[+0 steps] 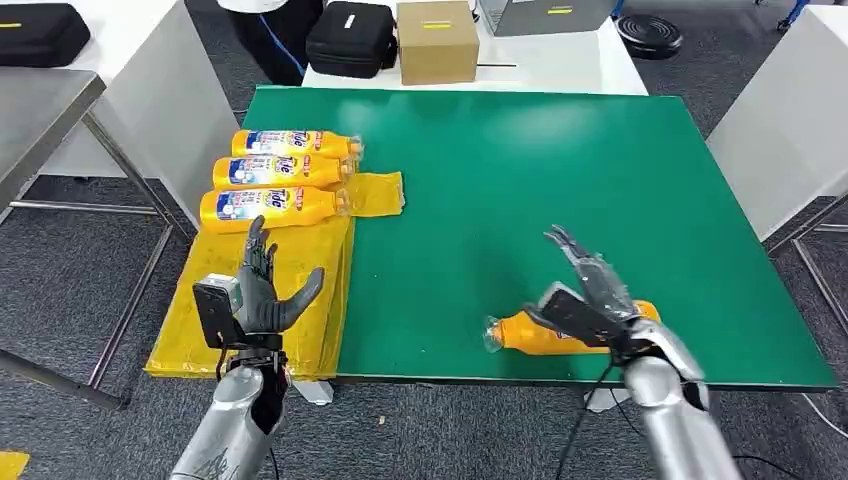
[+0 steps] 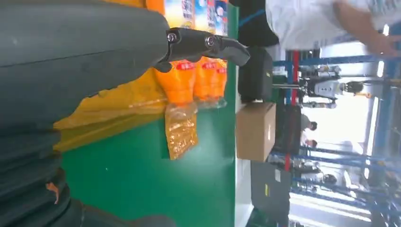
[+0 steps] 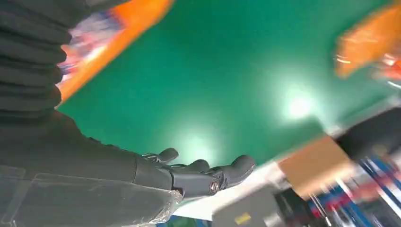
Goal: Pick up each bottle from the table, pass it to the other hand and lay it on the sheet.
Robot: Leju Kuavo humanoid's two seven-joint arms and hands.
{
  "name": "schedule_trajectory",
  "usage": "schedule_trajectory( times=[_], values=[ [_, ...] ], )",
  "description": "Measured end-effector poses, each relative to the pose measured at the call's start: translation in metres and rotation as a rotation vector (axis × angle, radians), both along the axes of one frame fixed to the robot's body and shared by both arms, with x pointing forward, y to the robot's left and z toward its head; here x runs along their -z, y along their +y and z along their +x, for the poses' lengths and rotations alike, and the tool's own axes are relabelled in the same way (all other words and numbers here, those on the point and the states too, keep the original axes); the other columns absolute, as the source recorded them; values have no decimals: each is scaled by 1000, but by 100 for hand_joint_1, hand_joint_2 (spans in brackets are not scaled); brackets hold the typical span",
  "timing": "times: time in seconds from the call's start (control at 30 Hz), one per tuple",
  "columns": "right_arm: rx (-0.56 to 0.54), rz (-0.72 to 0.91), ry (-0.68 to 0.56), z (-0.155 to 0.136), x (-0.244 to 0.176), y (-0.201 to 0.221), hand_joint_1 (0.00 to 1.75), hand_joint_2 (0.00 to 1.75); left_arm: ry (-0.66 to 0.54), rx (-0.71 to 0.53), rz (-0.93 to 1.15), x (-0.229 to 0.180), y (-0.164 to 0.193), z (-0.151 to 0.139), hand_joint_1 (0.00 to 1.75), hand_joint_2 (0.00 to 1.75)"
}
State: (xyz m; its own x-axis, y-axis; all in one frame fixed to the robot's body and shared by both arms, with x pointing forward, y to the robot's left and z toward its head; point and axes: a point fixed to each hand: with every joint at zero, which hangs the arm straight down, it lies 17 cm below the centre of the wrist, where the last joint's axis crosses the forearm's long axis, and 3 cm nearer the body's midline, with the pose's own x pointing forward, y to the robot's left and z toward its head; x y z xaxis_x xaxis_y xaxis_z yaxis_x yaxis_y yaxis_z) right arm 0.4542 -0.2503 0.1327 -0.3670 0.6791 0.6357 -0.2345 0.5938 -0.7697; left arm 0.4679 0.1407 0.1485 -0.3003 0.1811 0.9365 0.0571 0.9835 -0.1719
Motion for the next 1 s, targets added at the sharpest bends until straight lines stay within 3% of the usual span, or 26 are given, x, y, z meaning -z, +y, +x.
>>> schedule_trajectory(
  times=[0.47, 0.83, 1.0],
  values=[
    [-24, -179, 156, -26, 17, -98, 0, 175, -23, -52, 48, 0, 11, -1, 0, 175],
    [-12, -224, 159, -30, 13, -118, 0, 175, -26, -50, 52, 0, 10, -1, 0, 175],
    [-36, -237, 229, -47, 26, -127, 0, 175, -34, -46, 56, -3, 8, -1, 0, 175]
  ],
)
